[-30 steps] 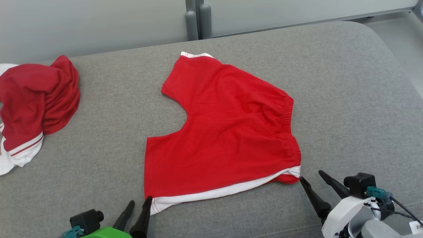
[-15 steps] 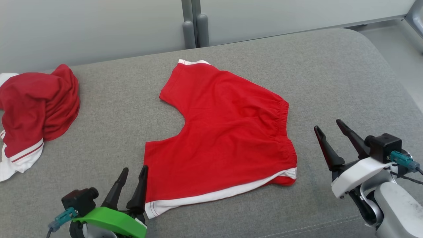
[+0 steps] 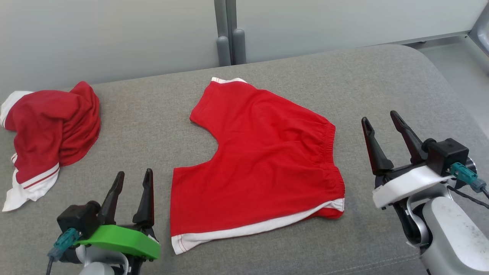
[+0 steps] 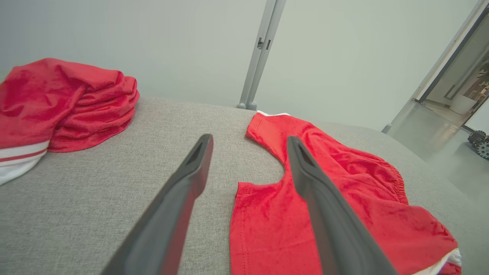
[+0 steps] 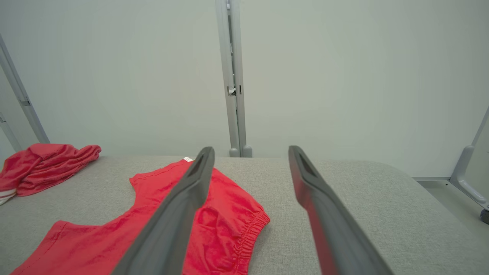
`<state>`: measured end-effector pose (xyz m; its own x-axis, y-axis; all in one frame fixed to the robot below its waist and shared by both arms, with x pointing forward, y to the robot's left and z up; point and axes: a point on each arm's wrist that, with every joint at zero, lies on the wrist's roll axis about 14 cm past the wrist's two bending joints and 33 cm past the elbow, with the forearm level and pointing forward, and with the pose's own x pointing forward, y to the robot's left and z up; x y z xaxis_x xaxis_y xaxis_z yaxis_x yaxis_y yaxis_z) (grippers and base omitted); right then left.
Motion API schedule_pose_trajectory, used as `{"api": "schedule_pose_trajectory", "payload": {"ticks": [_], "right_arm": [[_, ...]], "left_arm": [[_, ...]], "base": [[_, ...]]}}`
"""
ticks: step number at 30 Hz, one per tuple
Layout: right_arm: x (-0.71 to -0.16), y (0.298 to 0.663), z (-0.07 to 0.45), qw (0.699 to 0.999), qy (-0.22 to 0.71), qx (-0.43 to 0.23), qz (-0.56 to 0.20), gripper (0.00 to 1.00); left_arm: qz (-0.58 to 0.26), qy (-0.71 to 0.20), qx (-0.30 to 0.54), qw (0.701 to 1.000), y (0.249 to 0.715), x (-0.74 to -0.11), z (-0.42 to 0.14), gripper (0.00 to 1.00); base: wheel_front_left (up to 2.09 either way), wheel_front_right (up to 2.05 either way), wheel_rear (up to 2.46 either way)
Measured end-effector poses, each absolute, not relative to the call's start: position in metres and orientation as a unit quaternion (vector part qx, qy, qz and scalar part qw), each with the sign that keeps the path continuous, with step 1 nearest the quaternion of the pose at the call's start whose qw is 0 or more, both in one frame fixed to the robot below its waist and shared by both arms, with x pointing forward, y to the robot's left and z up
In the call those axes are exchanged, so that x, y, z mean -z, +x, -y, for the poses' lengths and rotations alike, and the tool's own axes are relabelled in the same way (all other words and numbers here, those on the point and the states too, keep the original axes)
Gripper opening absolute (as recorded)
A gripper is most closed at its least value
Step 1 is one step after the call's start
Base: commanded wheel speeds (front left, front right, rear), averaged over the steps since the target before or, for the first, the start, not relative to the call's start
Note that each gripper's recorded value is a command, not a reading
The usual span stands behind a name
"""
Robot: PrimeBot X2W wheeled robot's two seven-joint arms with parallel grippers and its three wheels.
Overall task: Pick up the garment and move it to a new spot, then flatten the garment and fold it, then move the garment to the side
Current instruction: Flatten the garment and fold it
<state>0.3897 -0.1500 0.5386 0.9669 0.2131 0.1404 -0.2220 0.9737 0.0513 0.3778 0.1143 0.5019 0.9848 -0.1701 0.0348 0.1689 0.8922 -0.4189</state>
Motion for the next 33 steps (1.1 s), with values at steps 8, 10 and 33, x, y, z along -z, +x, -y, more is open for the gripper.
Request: {"api": "schedule_pose_trajectory", "payload": {"ticks": [8,10,33], "right_arm": [[-0.554,0.385,0.133,0.988,0.026,-0.119,0.094,1.0],[-0.552,0.382,0.129,0.988,0.028,-0.122,0.093,1.0],[-0.54,0.373,0.13,0.99,0.03,-0.112,0.078,1.0]], "left_arm": [[0.048,-0.194,0.058,0.978,0.376,-0.53,-0.132,1.0],[0.053,-0.191,0.048,0.979,0.375,-0.532,-0.138,1.0],[0.04,-0.193,0.017,0.98,0.358,-0.518,-0.146,1.0]], "base": [[0.0,0.0,0.0],[0.0,0.0,0.0],[0.0,0.0,0.0]]}}
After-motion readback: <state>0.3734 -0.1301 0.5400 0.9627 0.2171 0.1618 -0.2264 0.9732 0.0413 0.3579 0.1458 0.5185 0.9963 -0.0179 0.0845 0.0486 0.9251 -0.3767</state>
